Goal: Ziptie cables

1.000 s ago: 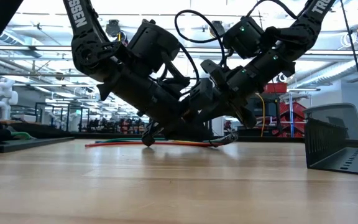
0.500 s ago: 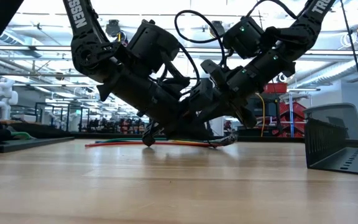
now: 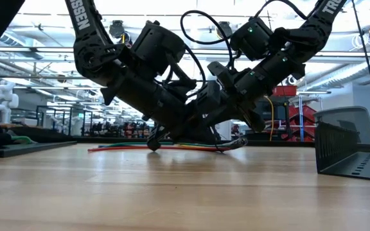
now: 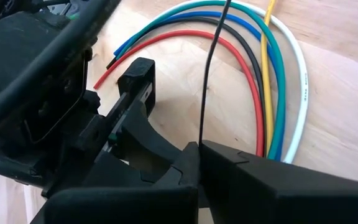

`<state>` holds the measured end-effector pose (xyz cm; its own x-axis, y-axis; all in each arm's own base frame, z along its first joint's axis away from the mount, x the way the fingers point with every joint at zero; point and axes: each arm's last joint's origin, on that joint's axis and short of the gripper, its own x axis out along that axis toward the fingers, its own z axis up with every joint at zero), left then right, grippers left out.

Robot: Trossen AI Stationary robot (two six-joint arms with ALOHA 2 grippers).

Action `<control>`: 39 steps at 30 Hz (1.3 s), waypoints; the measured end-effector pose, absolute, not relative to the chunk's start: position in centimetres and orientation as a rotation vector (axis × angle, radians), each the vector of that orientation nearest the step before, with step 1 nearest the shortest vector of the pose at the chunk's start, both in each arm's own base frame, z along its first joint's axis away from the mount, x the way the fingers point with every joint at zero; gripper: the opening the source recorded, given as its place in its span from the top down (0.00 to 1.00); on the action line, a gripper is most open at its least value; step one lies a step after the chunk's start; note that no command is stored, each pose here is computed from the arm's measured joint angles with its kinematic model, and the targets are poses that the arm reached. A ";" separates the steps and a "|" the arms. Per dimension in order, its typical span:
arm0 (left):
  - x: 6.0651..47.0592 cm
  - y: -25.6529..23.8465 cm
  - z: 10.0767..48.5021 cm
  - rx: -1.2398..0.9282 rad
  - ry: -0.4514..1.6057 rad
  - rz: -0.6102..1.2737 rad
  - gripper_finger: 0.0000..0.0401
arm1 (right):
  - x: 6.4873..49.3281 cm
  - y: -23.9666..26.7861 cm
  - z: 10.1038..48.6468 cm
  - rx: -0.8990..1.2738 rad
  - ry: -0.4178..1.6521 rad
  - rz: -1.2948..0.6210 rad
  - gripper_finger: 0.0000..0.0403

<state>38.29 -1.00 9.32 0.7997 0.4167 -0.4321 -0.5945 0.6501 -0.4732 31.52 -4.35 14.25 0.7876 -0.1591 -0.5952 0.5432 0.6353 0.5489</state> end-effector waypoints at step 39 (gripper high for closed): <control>38.5 -1.6 9.4 -0.629 0.301 0.638 0.70 | 31.7 -4.3 14.4 0.845 0.507 -0.426 1.00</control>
<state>38.46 -1.57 9.40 0.7688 0.4597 -0.4445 -0.6354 0.6275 -0.4500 31.65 -4.25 14.40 0.8012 -0.1541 -0.5782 0.5429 0.5937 0.5940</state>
